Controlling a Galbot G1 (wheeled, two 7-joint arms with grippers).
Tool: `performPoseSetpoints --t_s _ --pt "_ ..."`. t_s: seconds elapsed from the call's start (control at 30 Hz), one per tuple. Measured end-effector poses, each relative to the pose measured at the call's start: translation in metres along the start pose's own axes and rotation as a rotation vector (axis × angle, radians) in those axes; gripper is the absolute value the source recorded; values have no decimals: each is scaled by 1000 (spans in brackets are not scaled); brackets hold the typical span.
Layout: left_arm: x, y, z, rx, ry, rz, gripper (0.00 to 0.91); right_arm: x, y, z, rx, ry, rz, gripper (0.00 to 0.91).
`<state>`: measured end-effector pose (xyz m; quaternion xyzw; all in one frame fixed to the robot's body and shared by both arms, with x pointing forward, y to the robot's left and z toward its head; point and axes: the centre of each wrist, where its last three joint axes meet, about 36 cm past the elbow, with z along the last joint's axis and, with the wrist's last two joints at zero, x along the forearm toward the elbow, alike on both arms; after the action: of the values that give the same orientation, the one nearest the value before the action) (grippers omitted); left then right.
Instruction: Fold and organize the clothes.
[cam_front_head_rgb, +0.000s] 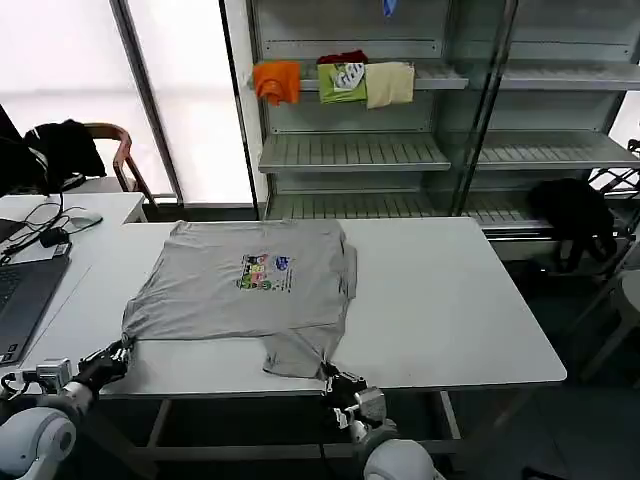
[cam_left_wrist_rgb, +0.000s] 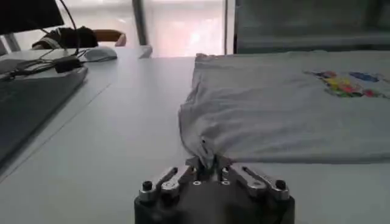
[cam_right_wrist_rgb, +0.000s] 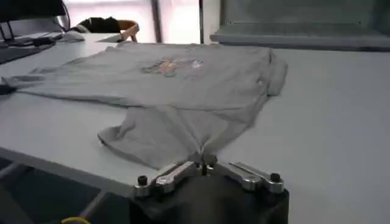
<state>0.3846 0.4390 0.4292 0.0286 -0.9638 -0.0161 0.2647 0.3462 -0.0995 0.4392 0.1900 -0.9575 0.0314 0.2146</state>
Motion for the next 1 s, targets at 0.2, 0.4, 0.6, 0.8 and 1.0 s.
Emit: performPoseSetpoints --t_s 0.2,0.4,0.6,0.8,1.0 --pt "3 -7 -5 -5 -29 19 0 3 -3 -8 4 -28 16 0" --pt "7 -10 -15 -3 -80 32 0 7 -6 -21 10 -74 29 0" --pt "12 -12 -30 0 -140 29 0 5 -15 -35 16 -116 46 0" --pt "10 -17 -43 11 -176 26 0 -3 -25 -55 21 -169 58 0" --pt "2 -27 -58 24 -209 24 0 -20 -38 -78 38 -227 64 0"
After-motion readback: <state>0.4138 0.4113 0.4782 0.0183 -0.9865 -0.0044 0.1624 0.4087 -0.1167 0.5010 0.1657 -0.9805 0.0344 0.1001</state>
